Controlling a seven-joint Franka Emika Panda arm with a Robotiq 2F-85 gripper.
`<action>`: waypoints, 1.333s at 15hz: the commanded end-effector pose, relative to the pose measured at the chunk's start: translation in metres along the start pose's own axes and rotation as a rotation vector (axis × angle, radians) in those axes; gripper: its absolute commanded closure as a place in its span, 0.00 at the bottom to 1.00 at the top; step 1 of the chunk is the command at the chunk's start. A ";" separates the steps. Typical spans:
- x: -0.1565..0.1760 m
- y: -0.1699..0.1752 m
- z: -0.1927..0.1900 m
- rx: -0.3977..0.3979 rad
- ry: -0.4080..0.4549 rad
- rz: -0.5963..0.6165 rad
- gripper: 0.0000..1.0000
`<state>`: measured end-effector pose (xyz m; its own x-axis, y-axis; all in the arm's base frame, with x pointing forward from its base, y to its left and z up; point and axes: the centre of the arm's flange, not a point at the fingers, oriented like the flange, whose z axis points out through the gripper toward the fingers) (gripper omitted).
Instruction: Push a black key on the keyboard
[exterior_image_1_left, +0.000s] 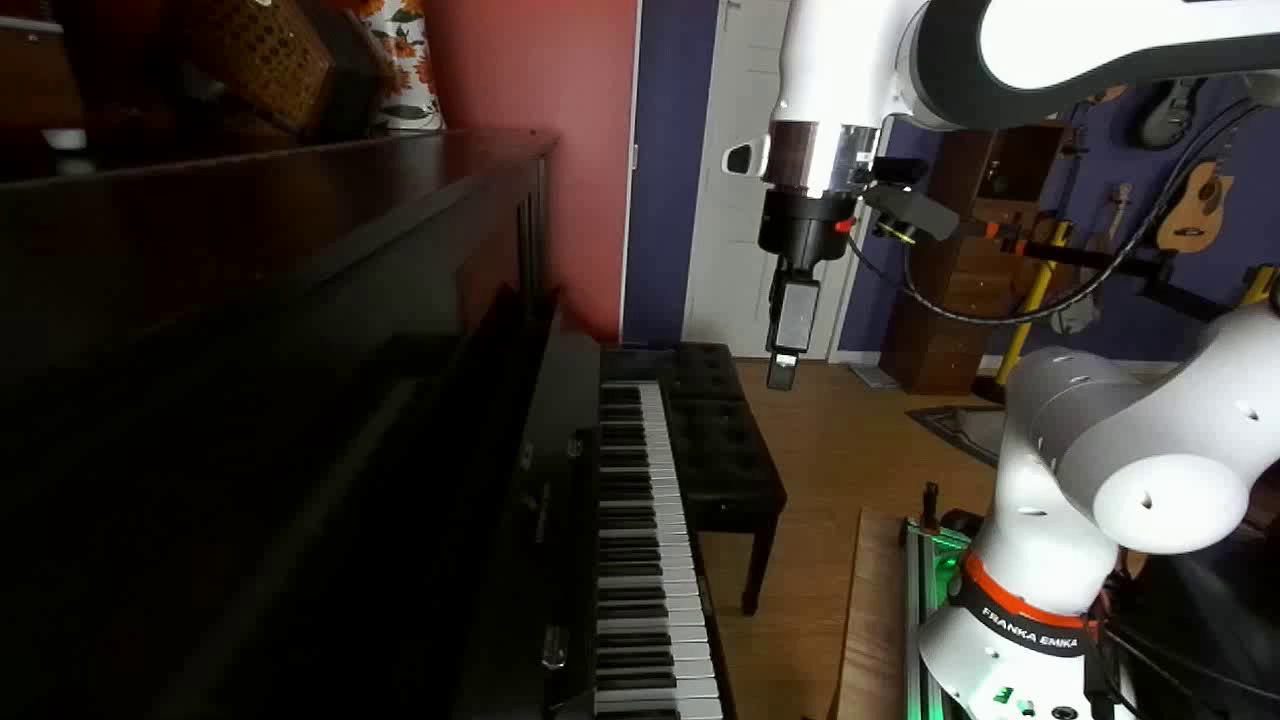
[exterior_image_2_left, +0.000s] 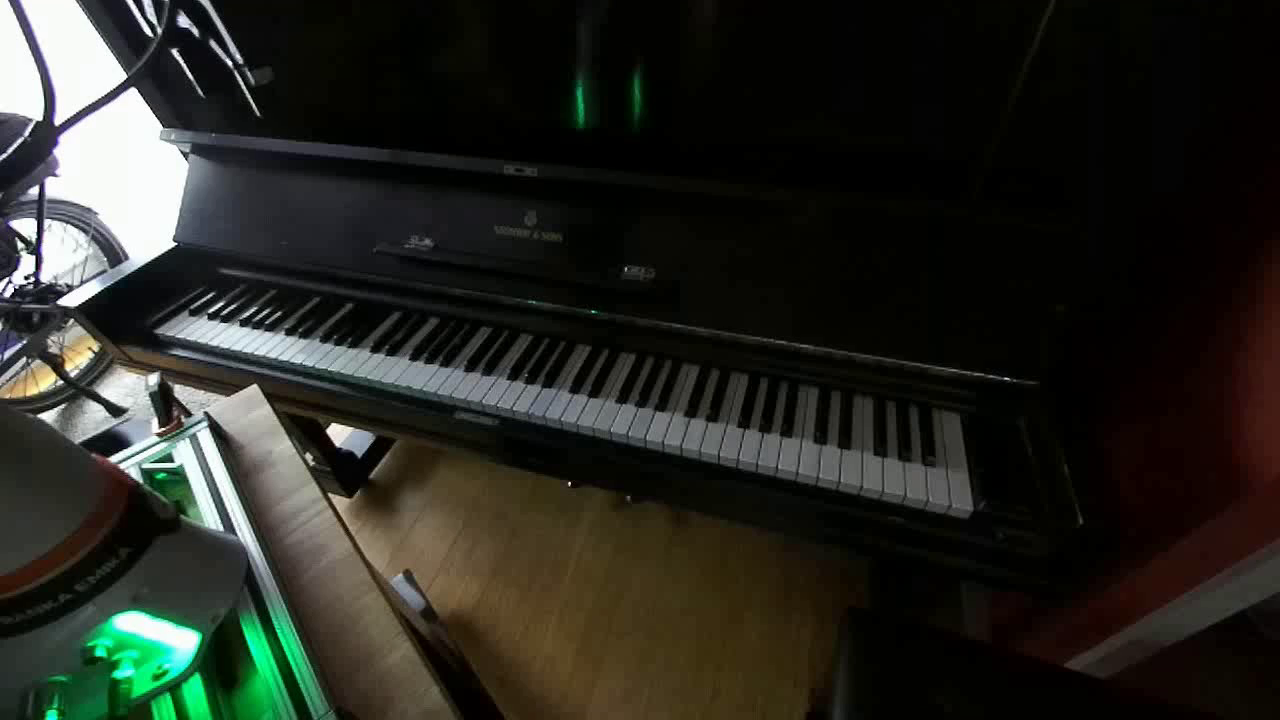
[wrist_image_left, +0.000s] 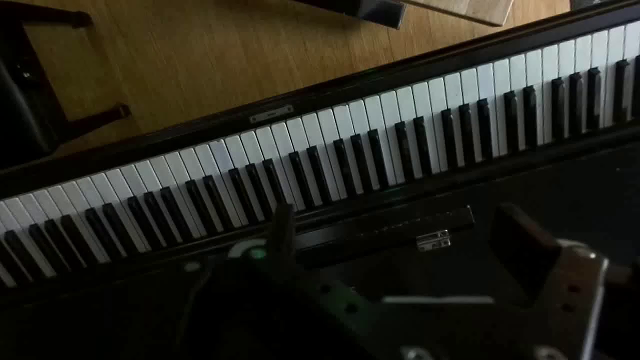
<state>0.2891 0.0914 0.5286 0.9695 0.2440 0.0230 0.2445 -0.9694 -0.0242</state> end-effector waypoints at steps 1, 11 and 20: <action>0.000 0.000 0.000 0.000 0.000 0.000 0.00; 0.016 0.050 0.043 -0.034 -0.121 -0.004 0.00; 0.014 0.164 0.150 -0.060 -0.237 -0.207 0.00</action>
<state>0.3342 -0.0299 0.4130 0.8995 0.3902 -0.1966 0.4001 -0.9164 0.0113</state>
